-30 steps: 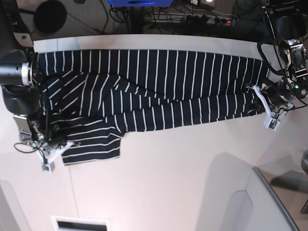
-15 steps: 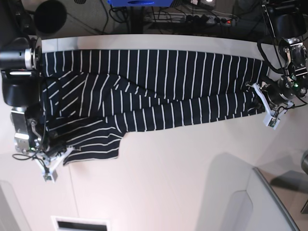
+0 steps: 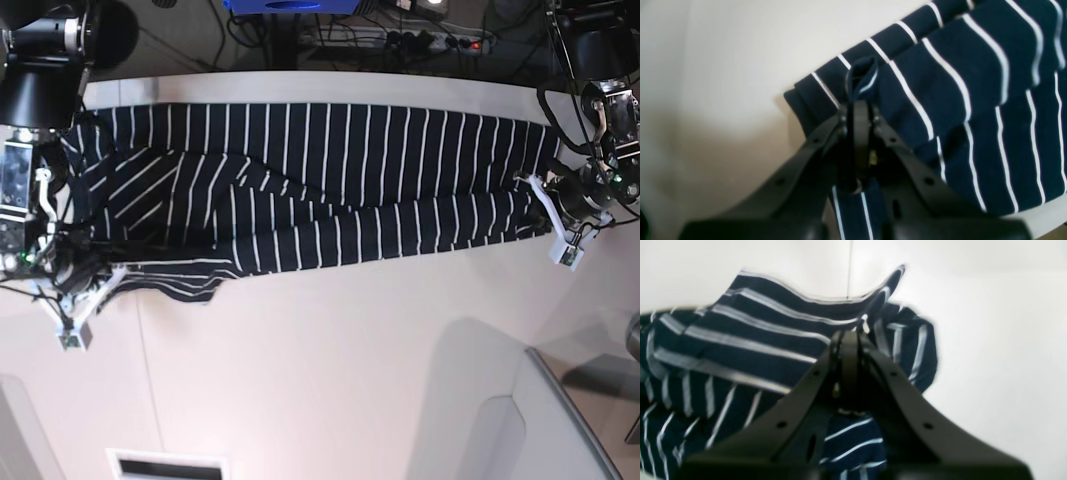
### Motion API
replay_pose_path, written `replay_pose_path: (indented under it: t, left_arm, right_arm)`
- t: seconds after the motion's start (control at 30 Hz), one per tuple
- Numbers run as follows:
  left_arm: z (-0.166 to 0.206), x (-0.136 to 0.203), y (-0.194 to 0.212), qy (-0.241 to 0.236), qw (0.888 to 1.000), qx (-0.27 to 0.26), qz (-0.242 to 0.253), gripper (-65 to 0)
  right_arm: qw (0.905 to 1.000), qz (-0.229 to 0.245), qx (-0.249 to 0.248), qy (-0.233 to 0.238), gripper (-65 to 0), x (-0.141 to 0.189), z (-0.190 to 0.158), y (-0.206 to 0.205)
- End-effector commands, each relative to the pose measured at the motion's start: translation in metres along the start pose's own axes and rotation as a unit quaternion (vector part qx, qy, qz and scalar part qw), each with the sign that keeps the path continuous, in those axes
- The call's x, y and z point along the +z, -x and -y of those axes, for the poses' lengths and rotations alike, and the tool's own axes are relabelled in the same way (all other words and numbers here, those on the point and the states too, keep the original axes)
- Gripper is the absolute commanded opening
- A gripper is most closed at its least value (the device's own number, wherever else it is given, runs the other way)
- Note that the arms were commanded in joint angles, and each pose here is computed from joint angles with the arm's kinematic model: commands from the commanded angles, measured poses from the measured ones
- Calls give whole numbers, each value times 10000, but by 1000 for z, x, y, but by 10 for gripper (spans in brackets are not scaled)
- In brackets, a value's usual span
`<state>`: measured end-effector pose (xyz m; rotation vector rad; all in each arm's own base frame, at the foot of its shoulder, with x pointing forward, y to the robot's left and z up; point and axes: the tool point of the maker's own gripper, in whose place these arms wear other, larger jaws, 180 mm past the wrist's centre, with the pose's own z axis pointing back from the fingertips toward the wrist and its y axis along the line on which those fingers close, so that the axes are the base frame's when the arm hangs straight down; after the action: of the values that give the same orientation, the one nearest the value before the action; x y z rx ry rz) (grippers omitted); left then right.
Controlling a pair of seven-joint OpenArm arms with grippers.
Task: Layout the t-shirt on the table in an organized manner, then fold the t-shirt properly
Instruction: 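Hold the strip ends with both grippers and adjust the right gripper's grip, then open the left gripper and release its end of the striped strip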
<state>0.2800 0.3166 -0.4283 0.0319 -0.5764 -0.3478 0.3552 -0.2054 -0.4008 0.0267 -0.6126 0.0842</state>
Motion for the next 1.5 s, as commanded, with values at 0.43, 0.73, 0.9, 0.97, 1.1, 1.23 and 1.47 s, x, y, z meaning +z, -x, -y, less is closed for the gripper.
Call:
replay_pose_path:
  t: [0.43,0.73,0.9,0.97,1.1,1.23,1.47]
  left_arm:
    - [-23,12,-21,-236,9993,-155,226,-650]
    - [-10,10,-26,-121,9989,-389,238,-650]
    - [3,12,-32,-52,9976,-624,302,-650]
    - [2,12,-31,-46,9977,-607,285,-650]
    - [0,12,-29,-64,9979,-585,271,-650]
    - [-2,14,-28,-93,9979,-592,255,-650]
    - [2,12,-25,-43,9978,-630,211,-650]
  right_arm:
    - [9996,-178,-212,4,-650,36,-13,38]
    - [9973,-634,-362,-87,-650,19,-15,83]
    - [9947,-891,-491,-128,-650,9,-14,100]
    - [9947,-900,-486,-125,-650,10,-14,102]
    - [9958,-810,-417,-83,-650,17,-14,99]
    - [9968,-727,-336,-62,-650,24,-16,97]
    - [9955,-853,-399,-69,-614,21,-15,107]
